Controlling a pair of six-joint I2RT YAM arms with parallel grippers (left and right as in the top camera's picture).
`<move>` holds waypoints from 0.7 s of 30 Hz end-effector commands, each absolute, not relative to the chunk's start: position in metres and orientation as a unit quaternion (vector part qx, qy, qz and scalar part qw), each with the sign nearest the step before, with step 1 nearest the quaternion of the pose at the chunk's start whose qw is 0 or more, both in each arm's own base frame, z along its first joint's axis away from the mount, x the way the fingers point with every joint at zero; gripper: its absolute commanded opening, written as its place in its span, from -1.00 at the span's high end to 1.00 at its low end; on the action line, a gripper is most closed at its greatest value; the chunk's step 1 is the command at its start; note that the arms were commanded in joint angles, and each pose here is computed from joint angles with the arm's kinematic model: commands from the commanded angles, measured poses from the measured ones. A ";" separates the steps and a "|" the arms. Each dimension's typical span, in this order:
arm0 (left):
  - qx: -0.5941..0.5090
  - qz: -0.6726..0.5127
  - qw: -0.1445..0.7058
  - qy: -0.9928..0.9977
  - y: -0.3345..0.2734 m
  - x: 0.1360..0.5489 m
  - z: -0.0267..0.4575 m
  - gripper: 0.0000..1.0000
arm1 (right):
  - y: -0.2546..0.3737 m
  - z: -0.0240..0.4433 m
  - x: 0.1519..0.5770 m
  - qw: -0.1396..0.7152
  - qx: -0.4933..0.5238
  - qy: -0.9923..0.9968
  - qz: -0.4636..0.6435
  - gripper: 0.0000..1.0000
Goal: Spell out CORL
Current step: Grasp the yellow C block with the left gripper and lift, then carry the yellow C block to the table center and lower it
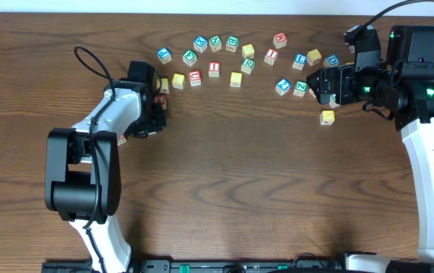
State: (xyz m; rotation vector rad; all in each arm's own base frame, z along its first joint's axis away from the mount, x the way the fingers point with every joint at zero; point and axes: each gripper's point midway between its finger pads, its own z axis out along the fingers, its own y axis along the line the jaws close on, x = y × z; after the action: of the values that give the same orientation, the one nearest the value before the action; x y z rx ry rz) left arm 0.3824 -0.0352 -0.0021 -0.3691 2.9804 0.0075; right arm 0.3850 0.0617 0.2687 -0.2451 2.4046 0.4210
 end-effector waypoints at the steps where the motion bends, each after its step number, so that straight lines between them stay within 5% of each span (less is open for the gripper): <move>1: -0.093 0.006 0.056 0.994 -0.058 0.376 -0.012 0.38 | 0.062 0.276 0.387 0.346 -0.102 0.918 0.164 -0.99; 21: -0.001 -0.046 0.132 0.990 -0.192 0.381 0.004 0.38 | 0.062 0.275 0.385 0.342 -0.101 0.920 0.164 -0.99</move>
State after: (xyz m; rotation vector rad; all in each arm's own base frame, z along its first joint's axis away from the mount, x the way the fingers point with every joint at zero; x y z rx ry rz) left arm 0.3746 -0.1786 0.0037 0.0286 2.8972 -0.1130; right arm 0.3844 0.0617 0.2682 -0.2446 2.4080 0.4217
